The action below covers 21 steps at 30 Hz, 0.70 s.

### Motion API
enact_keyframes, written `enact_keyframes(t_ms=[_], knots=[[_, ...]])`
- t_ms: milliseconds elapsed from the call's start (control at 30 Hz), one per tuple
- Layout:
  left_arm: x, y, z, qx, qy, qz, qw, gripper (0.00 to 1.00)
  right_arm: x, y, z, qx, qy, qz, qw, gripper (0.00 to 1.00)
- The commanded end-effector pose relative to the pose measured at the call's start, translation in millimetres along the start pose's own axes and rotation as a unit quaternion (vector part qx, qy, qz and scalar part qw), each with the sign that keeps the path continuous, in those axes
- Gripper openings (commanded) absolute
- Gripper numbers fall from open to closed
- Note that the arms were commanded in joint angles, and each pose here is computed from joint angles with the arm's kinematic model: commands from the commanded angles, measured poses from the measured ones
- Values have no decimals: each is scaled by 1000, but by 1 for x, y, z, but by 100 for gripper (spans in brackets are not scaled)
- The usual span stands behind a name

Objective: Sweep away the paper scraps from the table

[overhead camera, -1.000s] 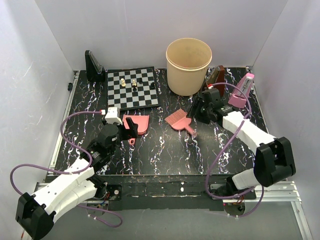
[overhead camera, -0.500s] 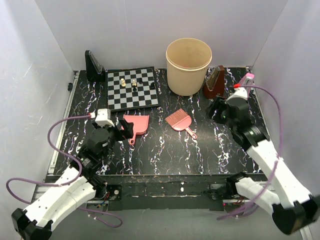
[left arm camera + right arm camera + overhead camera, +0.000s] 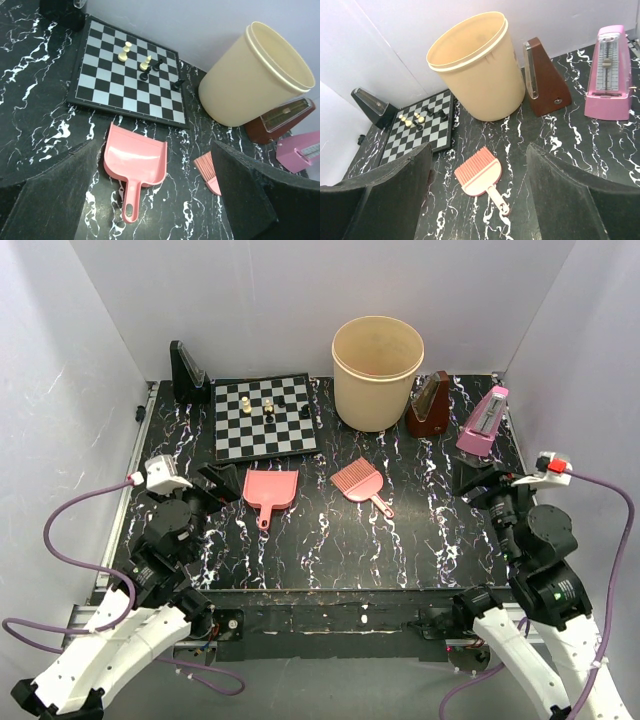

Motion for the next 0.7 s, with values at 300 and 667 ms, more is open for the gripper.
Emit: enact_keyframes(t_ms=[300,667], knots=[[2,20,33,-50,98,-36,993,98,35,17,-22,58,-23,30,998,83],[13,18,38,-59,93,-23,994,98,56,21,-25,57,-39,52,996,82]])
Point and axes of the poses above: each gripper's point midway between its finger pads, its own y axis back along the fingers, its own z axis along the line the jaws close on, x = y × z, the point moved 7 cm from there along y, back along the fingers, and after that the axes turned 11 degrees about y, right-handed, at the moved point
